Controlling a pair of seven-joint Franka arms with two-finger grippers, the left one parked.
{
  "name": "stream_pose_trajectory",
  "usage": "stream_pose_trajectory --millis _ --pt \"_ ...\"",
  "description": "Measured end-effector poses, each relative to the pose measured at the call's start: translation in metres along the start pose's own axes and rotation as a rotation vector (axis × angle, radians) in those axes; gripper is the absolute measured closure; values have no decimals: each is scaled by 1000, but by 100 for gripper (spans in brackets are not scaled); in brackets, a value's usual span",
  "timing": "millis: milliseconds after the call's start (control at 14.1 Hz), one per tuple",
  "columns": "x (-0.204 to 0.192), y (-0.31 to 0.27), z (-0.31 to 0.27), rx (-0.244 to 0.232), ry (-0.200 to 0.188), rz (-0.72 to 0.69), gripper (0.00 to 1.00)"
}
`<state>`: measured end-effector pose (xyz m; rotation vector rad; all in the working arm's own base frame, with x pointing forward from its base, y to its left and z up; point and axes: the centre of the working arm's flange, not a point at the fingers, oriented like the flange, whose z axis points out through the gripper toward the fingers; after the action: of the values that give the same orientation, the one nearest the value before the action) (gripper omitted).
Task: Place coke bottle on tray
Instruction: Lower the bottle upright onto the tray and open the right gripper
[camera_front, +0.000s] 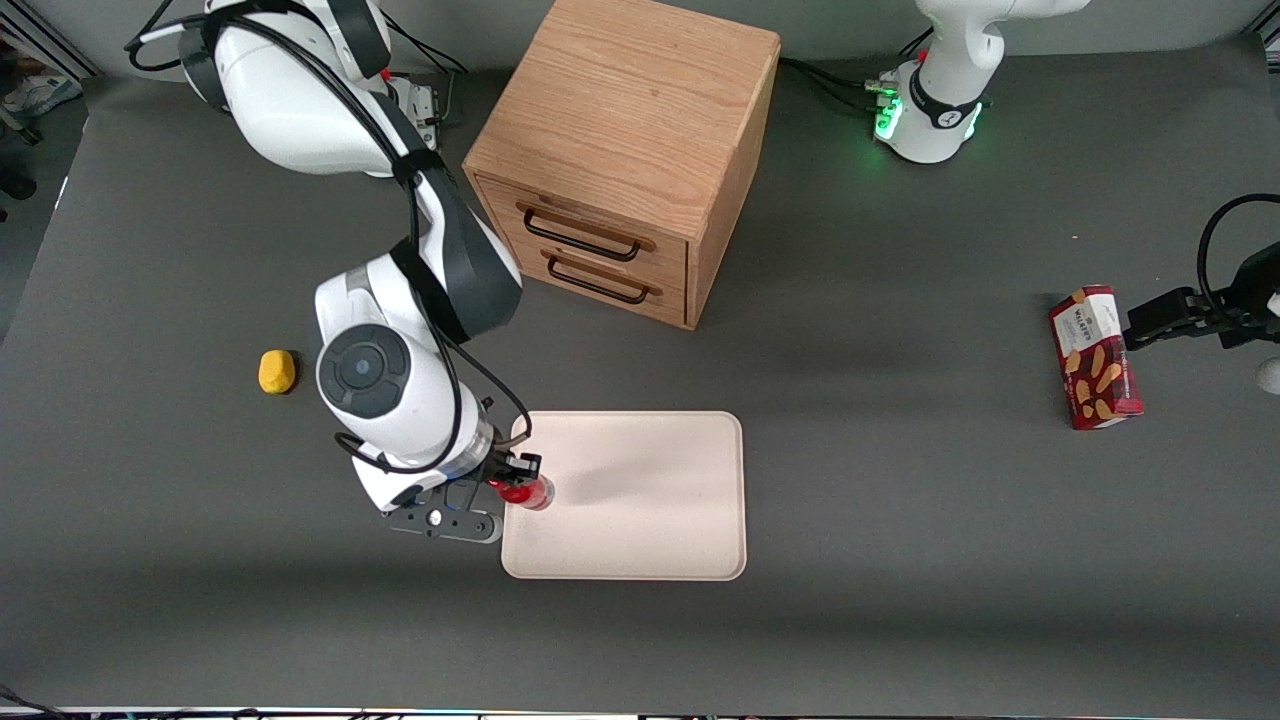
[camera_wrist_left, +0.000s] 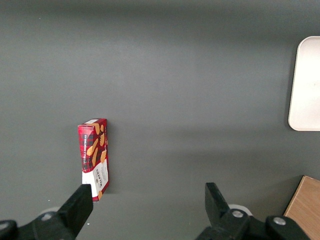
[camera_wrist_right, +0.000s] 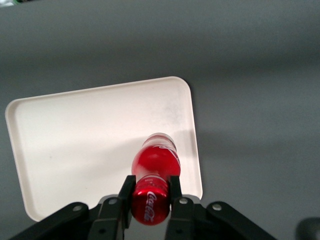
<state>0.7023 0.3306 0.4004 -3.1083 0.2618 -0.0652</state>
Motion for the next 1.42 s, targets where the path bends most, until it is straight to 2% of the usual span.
stream_pose_trajectory --millis 355,711,1421 --pt "-2 1 49 -28 -38 1 69" --pt "-4 3 66 -40 -54 2 69" --pt "-4 3 71 -37 -49 3 68"
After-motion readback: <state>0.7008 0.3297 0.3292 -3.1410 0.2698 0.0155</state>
